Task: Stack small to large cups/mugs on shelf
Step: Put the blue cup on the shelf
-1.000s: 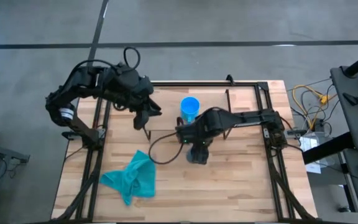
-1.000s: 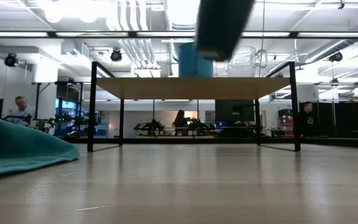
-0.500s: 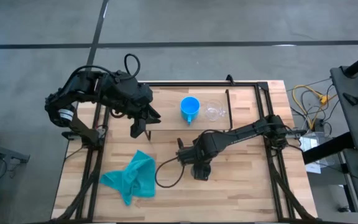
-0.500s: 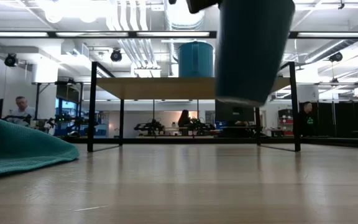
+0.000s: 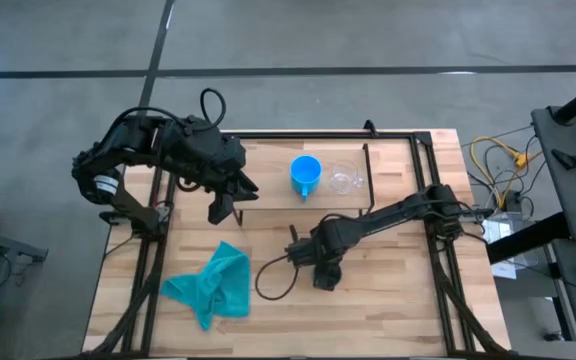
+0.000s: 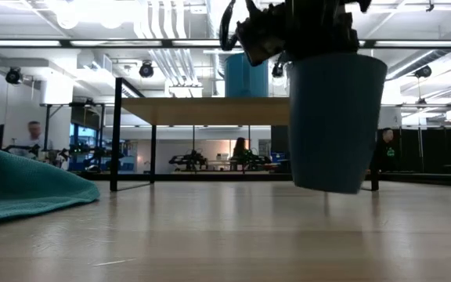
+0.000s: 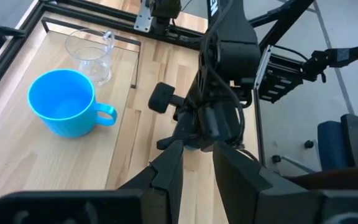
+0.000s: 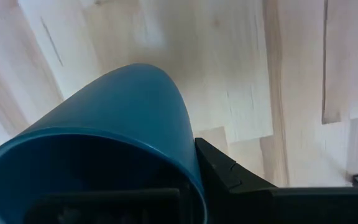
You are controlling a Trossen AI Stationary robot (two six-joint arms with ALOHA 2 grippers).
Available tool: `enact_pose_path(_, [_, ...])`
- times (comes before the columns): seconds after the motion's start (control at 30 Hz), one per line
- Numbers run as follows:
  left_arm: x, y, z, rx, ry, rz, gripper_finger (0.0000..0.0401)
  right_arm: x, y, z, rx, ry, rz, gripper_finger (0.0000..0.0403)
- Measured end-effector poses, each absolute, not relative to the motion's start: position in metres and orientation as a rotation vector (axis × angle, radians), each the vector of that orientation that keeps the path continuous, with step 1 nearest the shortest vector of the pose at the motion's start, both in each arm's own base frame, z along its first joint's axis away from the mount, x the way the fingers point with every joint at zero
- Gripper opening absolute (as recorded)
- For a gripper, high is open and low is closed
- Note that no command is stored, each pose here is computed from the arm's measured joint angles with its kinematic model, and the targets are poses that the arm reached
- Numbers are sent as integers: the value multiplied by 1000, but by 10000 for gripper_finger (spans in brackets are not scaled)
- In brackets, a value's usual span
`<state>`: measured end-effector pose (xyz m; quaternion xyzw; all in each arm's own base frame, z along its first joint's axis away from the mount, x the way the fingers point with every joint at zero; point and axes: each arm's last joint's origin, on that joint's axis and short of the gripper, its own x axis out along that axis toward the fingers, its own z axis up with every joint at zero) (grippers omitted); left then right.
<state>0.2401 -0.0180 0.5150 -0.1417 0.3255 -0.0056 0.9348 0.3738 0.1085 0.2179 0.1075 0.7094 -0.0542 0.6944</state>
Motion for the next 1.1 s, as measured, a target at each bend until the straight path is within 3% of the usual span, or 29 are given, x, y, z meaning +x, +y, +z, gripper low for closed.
enact_pose_path(0.4, [240,-18,515,-281,666,-15,75,374,109,208,240,1578,-103,11])
enact_pose_path(0.77, [240,-18,515,-281,666,-15,75,371,104,201,215,1604,-93,97])
enact_pose_path(1.1, [240,-18,515,-291,666,-11,75,386,108,259,232,1470,-34,128])
